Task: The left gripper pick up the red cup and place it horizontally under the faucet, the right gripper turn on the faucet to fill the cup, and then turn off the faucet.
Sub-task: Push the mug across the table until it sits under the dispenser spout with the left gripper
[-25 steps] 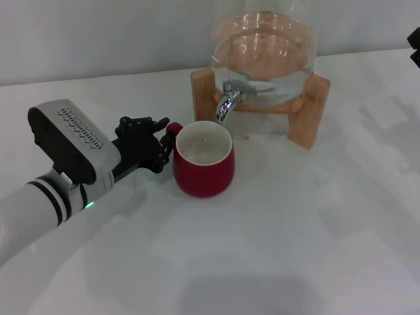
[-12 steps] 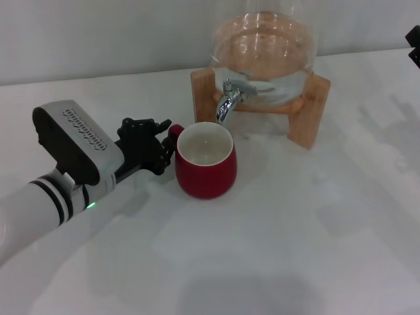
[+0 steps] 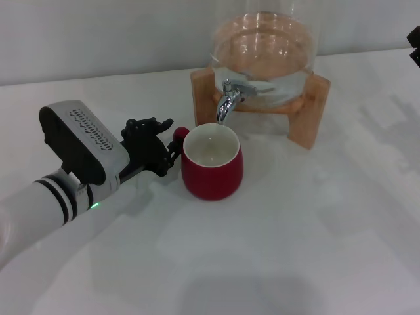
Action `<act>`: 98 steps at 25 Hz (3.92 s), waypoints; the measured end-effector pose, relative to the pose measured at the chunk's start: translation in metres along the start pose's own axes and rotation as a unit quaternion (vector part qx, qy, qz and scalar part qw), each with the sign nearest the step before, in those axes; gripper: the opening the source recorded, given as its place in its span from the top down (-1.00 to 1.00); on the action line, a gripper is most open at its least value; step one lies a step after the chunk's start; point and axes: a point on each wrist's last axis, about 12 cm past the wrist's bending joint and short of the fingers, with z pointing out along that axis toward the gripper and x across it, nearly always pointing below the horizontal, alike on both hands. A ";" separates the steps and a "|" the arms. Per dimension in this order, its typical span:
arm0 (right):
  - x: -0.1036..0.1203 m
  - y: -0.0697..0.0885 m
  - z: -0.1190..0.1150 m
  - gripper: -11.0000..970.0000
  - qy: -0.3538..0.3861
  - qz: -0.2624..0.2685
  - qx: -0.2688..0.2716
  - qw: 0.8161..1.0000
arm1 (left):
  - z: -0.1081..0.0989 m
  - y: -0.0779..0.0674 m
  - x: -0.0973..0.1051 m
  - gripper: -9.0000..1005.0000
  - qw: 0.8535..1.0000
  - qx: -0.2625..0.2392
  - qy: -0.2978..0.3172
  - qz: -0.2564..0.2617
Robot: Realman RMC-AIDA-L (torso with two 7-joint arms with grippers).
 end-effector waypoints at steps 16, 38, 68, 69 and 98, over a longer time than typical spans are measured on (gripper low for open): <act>0.000 0.000 0.001 -0.72 0.000 0.000 0.000 1.000 | -0.001 0.002 0.001 0.23 1.000 -0.012 -0.001 0.000; 0.001 0.002 0.003 -0.72 0.001 0.001 -0.006 1.000 | -0.002 0.000 0.002 0.23 1.000 -0.016 -0.002 -0.008; 0.000 0.003 0.006 -0.72 0.000 0.001 -0.011 1.000 | -0.002 -0.006 0.001 0.24 1.000 -0.020 -0.011 -0.018; 0.000 0.003 0.006 -0.72 0.000 0.001 -0.012 1.000 | -0.002 -0.006 0.001 0.24 1.000 -0.020 -0.011 -0.019; 0.000 0.004 0.008 -0.72 0.000 0.000 -0.015 1.000 | -0.004 -0.012 0.006 0.24 0.999 -0.016 -0.004 -0.030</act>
